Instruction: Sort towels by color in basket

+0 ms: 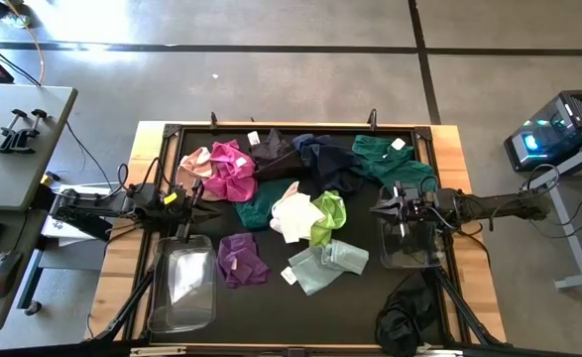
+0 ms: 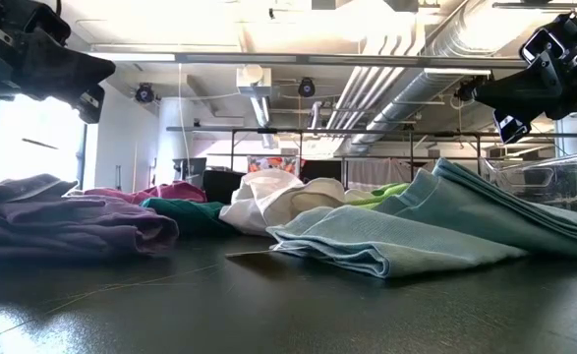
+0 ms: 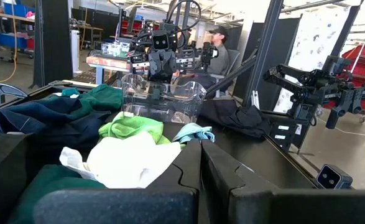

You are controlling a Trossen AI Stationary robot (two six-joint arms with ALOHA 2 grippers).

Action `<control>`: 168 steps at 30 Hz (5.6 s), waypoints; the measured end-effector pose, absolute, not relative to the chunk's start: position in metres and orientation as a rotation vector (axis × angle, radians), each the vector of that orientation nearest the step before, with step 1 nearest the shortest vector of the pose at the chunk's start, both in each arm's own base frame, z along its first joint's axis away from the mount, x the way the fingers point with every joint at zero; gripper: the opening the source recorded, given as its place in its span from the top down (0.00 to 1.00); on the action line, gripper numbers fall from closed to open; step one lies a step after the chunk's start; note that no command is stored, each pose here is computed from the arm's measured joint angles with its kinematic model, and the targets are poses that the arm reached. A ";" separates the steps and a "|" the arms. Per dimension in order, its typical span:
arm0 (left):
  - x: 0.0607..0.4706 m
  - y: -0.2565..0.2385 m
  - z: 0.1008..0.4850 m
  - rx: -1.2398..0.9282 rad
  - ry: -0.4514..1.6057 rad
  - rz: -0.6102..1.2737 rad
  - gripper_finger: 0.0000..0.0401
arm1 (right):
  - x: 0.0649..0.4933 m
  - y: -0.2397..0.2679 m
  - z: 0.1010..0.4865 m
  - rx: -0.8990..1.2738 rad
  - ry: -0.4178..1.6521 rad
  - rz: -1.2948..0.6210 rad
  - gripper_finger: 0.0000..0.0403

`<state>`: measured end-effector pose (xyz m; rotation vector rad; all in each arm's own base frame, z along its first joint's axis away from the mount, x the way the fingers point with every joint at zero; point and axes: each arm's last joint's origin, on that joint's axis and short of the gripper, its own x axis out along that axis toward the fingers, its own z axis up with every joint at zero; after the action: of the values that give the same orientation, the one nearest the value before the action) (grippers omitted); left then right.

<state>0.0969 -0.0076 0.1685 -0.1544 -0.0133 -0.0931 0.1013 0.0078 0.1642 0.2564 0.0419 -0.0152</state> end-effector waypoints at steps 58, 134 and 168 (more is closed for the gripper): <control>0.123 -0.006 0.199 0.203 -0.273 0.173 1.00 | 0.101 0.008 0.164 0.256 0.042 -0.015 0.98; 0.126 -0.009 0.185 0.002 -0.143 0.119 1.00 | 0.244 -0.204 0.182 0.455 1.650 -0.691 0.44; 0.126 -0.012 0.186 0.101 -0.155 0.051 1.00 | 0.212 -0.065 0.326 0.035 0.813 -1.088 0.99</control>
<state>0.1262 -0.0119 0.1864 0.1007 -0.1547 0.0509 0.2119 -0.0652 0.3257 0.0351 0.8125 -1.0878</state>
